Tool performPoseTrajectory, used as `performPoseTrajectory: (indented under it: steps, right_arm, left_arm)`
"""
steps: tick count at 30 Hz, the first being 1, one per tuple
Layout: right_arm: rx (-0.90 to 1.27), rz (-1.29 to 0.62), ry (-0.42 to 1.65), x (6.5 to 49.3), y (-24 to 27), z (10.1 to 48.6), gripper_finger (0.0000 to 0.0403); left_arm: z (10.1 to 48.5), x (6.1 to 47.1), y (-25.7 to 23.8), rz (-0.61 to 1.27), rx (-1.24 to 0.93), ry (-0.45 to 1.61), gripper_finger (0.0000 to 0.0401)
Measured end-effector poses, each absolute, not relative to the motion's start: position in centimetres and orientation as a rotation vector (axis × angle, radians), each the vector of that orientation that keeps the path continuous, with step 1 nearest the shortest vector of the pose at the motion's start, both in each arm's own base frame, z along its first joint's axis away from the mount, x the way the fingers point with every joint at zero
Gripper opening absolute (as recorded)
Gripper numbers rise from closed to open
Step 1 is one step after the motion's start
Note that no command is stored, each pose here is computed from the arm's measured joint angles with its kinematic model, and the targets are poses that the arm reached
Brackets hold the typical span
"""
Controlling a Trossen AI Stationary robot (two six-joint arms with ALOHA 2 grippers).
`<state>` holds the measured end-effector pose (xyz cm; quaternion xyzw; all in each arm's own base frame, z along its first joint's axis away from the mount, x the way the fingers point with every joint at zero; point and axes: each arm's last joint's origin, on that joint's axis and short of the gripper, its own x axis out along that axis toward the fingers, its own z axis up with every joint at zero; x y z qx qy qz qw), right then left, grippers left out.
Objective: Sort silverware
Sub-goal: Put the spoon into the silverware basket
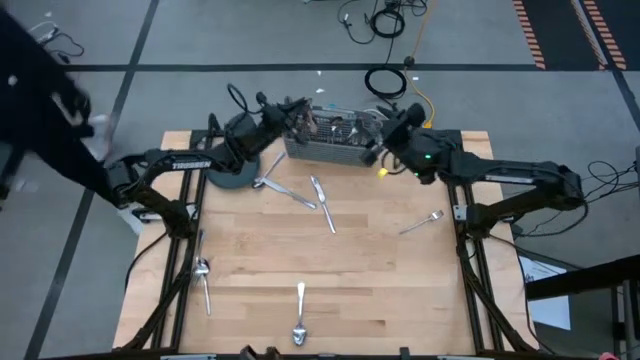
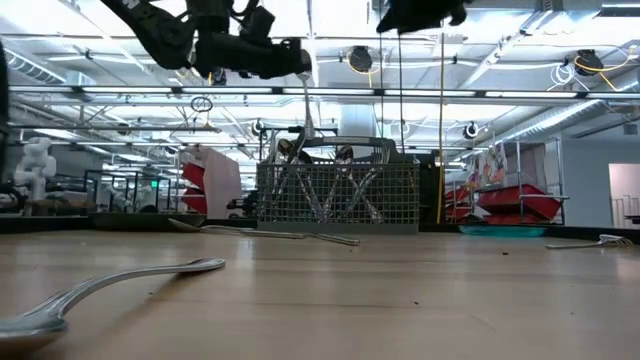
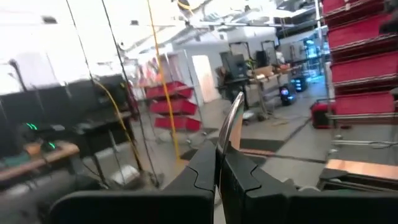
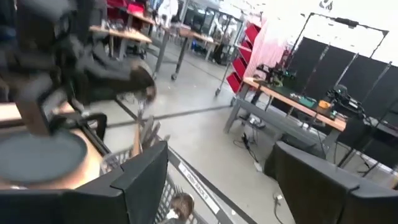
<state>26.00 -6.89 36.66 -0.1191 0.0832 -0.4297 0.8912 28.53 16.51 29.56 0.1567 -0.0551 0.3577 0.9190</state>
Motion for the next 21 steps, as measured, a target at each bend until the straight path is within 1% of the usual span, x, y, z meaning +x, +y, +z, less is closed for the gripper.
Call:
performPoseTrajectory:
  steps: [4,7,10,17,21]
  right_arm:
    - [-0.243,-0.883,0.128,24.8,-5.9,37.9,0.0267]
    - [-0.254,-0.898,0.122,24.2,-5.4,38.3,0.0266]
    - [-0.266,-0.881,0.133,24.1,-4.9,38.3,0.0266]
    - [-0.276,-0.838,0.187,24.2,-4.1,37.7,0.0265]
    - [-0.265,-0.826,0.183,24.2,-3.8,37.7,0.0265]
  left_arm:
    - [28.5,30.5,15.9,0.733,0.332,-0.141,0.0006]
    - [27.1,32.2,15.8,0.790,0.335,-0.087,0.0006]
    - [25.8,33.3,16.0,0.818,0.385,-0.019,0.0006]
    - [24.5,33.9,16.8,0.886,0.371,0.025,0.0006]
    - [24.1,33.8,17.2,0.875,0.294,0.024,0.0007]
